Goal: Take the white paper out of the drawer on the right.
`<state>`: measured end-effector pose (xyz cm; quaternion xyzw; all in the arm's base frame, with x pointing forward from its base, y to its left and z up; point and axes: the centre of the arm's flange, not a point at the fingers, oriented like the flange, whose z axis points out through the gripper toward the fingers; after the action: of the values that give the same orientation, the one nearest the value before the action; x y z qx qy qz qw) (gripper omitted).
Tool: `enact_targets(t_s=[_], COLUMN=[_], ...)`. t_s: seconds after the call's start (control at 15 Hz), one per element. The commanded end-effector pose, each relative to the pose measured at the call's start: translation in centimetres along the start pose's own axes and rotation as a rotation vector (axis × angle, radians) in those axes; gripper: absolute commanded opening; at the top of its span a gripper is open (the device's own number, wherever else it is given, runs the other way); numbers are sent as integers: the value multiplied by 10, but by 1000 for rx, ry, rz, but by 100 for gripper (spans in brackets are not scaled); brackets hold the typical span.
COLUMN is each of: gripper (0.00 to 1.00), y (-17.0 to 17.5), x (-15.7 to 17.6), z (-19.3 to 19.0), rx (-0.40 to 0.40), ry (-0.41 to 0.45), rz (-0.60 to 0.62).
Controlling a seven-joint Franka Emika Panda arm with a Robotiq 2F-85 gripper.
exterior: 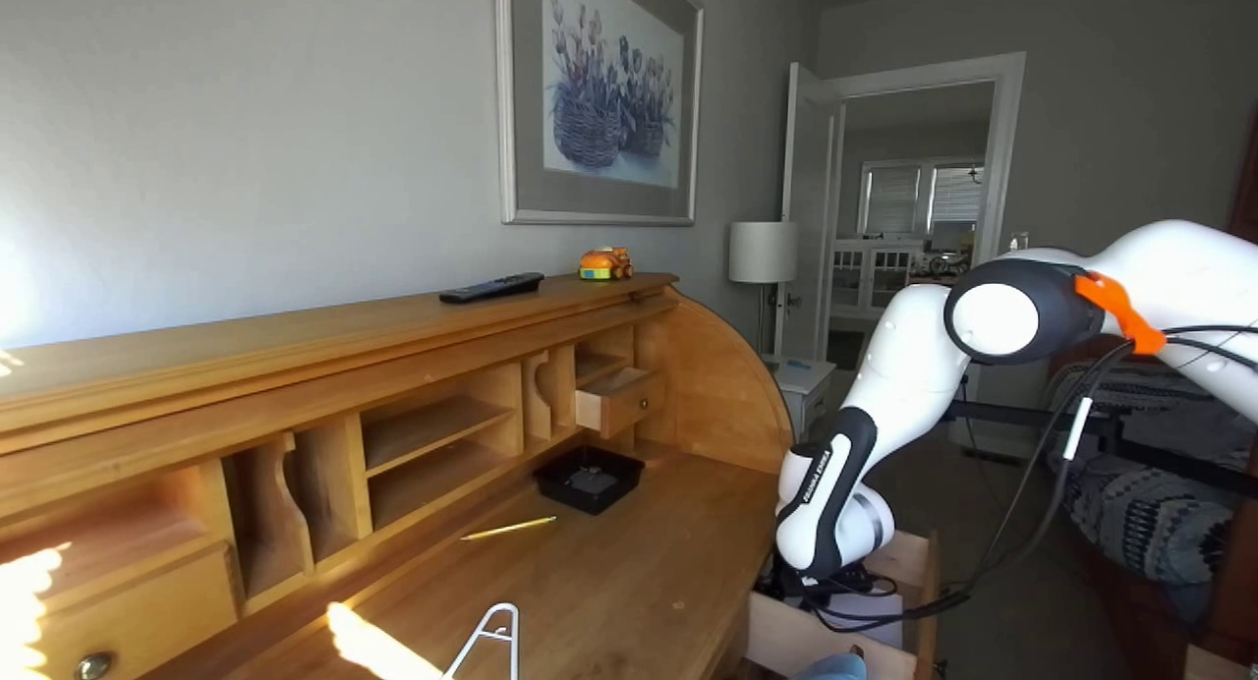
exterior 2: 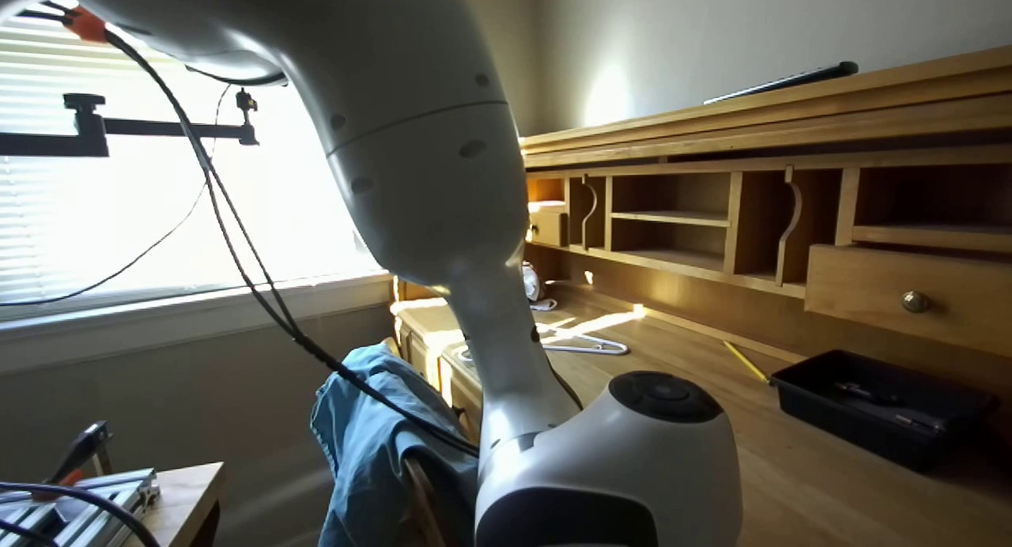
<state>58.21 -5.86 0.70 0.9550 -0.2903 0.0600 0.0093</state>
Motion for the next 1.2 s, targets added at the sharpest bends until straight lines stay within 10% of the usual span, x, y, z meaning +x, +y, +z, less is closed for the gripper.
enact_targets(t_s=[0.0, 0.27, 1.13], gripper=[20, 0, 2], y=[-2, -2, 40], x=[-1, -7, -33], z=[8, -16, -75], rx=[-9, -38, -92], ry=[-10, 12, 61], rz=[5, -16, 449])
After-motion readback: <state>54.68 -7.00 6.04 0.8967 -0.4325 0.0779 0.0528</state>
